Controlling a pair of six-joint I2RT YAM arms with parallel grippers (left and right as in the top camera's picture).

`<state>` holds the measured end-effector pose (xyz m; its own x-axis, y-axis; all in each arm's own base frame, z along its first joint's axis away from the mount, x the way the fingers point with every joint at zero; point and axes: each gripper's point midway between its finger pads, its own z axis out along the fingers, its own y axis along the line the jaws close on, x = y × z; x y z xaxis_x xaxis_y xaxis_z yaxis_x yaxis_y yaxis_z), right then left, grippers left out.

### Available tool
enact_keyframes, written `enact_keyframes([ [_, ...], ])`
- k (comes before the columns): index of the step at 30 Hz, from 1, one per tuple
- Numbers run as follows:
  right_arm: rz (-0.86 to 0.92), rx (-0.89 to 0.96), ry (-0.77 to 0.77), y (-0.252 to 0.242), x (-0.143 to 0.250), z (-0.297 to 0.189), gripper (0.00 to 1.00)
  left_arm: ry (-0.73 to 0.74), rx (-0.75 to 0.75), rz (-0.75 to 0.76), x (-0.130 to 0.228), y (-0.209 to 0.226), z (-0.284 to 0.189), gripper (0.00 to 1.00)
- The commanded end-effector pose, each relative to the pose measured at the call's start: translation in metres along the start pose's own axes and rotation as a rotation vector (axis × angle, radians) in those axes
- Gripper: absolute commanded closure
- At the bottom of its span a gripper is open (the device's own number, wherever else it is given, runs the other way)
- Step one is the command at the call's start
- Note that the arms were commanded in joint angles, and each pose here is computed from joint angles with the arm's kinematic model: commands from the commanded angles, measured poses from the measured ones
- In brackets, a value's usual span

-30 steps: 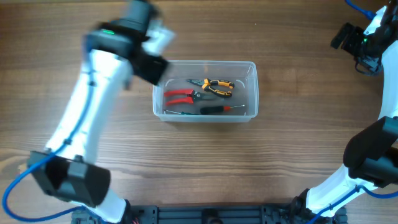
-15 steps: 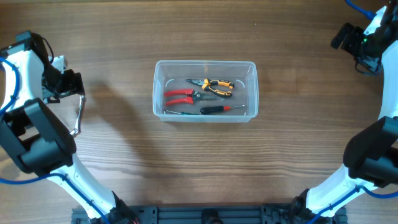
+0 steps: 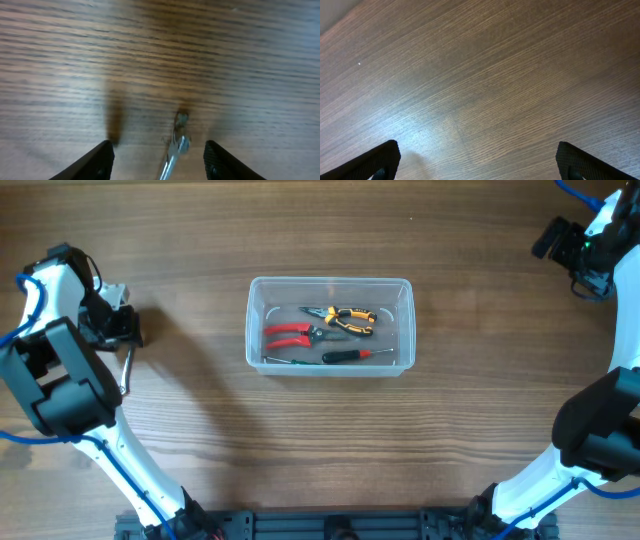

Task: Pack container
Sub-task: 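Move the left gripper to the metal wrench and grasp it, then lower the wrench into the container with the left gripper and release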

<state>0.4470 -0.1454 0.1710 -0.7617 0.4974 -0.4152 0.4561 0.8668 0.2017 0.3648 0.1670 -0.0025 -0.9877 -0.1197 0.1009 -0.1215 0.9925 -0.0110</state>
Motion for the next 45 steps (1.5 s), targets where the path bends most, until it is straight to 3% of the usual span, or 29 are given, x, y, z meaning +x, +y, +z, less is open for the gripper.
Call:
enact_keyframes([
  [1,0.011,0.003,0.012,0.001,0.002,0.006,0.00,0.049,0.028,0.022,0.013,-0.006,0.024,0.44],
  [4,0.011,0.003,0.012,0.001,0.002,0.006,0.00,0.073,0.035,0.027,0.023,-0.011,0.038,0.57],
  [7,0.012,0.003,0.012,0.001,0.002,0.006,0.00,0.083,0.035,0.044,0.025,-0.018,0.042,0.92],
  [8,0.011,0.003,0.012,0.001,0.002,0.006,0.00,0.083,0.034,0.053,0.024,-0.021,0.042,0.96],
  [14,0.012,0.003,0.012,0.000,0.002,0.006,0.00,0.116,0.010,0.129,0.024,-0.053,0.036,0.96],
  [18,0.012,0.003,0.012,0.001,0.002,0.006,0.00,0.061,-0.091,0.200,0.013,-0.072,-0.015,0.96],
  [24,0.012,0.003,0.012,0.001,0.002,0.006,0.00,-0.419,-0.161,0.463,-0.014,-0.174,-0.199,0.96],
  [25,0.011,0.003,0.012,0.001,0.002,0.006,0.00,-0.546,-0.177,0.613,-0.008,-0.211,-0.234,0.96],
  [28,0.011,0.003,0.012,0.001,0.002,0.006,0.00,-0.726,-0.205,1.002,0.020,-0.301,-0.275,0.96],
  [30,0.011,0.003,0.012,0.001,0.002,0.006,0.00,-0.721,-0.176,1.236,0.045,-0.363,-0.261,0.96],
  [34,0.011,0.003,0.012,0.000,0.002,0.006,0.00,-0.545,-0.023,1.397,0.066,-0.424,-0.189,0.96],
  [38,0.011,0.003,0.012,0.001,0.002,0.006,0.00,-0.342,-0.061,1.706,0.078,-0.447,-0.113,0.96],
  [44,0.012,0.003,0.012,0.001,0.002,0.006,0.00,-0.185,-0.072,1.993,0.095,-0.457,-0.062,0.96],
  [45,0.011,0.003,0.012,0.001,0.002,0.006,0.00,-0.177,-0.071,1.992,0.095,-0.456,-0.059,0.87],
])
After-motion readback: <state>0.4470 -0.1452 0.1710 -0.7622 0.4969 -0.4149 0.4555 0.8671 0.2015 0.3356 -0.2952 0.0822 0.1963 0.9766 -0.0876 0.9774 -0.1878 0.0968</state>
